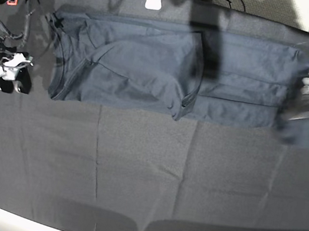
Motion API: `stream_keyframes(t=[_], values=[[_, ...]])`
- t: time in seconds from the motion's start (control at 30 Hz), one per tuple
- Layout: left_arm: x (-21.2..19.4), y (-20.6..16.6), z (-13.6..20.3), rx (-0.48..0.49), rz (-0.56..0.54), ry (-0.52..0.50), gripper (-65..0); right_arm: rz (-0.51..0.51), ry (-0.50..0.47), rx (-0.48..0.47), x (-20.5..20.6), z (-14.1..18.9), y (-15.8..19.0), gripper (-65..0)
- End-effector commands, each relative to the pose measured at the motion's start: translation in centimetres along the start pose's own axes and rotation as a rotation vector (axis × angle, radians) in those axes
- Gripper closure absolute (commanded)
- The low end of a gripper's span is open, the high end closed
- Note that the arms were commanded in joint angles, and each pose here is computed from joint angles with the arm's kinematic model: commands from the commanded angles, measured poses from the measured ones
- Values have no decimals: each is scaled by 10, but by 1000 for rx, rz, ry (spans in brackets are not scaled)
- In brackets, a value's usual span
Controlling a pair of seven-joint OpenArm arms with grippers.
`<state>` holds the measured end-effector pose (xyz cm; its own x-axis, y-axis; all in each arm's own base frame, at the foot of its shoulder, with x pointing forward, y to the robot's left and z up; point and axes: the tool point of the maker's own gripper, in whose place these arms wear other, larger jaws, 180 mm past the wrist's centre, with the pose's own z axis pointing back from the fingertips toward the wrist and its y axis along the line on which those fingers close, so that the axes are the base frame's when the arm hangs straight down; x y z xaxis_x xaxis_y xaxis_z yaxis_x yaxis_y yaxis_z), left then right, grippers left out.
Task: Layout the t-shirt on the table in an organized manner, then fold the t-shirt properly
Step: 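Grasp the shirt's other end with the left gripper and fold it inward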
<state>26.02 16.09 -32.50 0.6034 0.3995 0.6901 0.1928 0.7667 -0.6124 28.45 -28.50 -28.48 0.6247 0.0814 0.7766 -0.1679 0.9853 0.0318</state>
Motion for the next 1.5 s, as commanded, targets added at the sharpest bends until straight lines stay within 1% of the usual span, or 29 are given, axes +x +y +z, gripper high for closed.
stream_keyframes(t=[0.0,0.1,0.3,0.47,0.7,0.73,0.83,0.87,0.9,0.97,1.03,1.07,1.17,1.23,1.33,1.37,1.43,1.47], values=[[6,-17,-7,-38,-27,-17,0,39,-42,2,15,4,-1,-282],[-15,-47,-31,-88,-47,51,0,39,-43,2,15,4,-1,-282],[-43,-93,-64,-161,-42,113,0,38,-43,2,15,4,-1,-282],[-51,-107,-76,-164,-34,123,0,38,-42,2,15,4,-1,-282],[-53,-109,-77,-162,-43,132,0,38,-42,2,15,4,-1,-282],[-53,-109,-77,-164,-45,132,-14,38,-42,3,15,4,-1,-282],[-51,-115,-76,-201,-83,117,-262,38,-43,4,15,4,-1,-282],[-48,-118,-76,-217,-85,99,-322,35,-46,9,16,4,0,-282],[-44,-123,-75,-243,-81,77,-353,32,-50,17,16,4,2,-282],[-33,-138,-72,-326,-78,20,-359,28,-58,29,18,5,4,-282],[-22,-151,-69,-390,-102,-19,-359,26,-59,34,18,5,5,-282],[-17,-156,-67,-407,-120,-31,-359,26,-57,33,17,5,5,-282],[-5,-166,-60,-417,-202,-37,-359,26,-56,33,17,5,5,-282],[4,-165,-53,-374,-296,-46,-359,26,-56,33,17,5,5,-282],[17,-140,-45,-226,-435,-42,-359,26,-56,34,17,5,5,-282],[18,-125,-44,-160,-457,-28,-359,26,-56,34,17,5,5,-282],[15,-89,-41,-14,-450,10,-359,26,-55,33,17,5,5,-282],[10,-76,-38,18,-437,33,-359,26,-55,33,17,5,5,-282]])
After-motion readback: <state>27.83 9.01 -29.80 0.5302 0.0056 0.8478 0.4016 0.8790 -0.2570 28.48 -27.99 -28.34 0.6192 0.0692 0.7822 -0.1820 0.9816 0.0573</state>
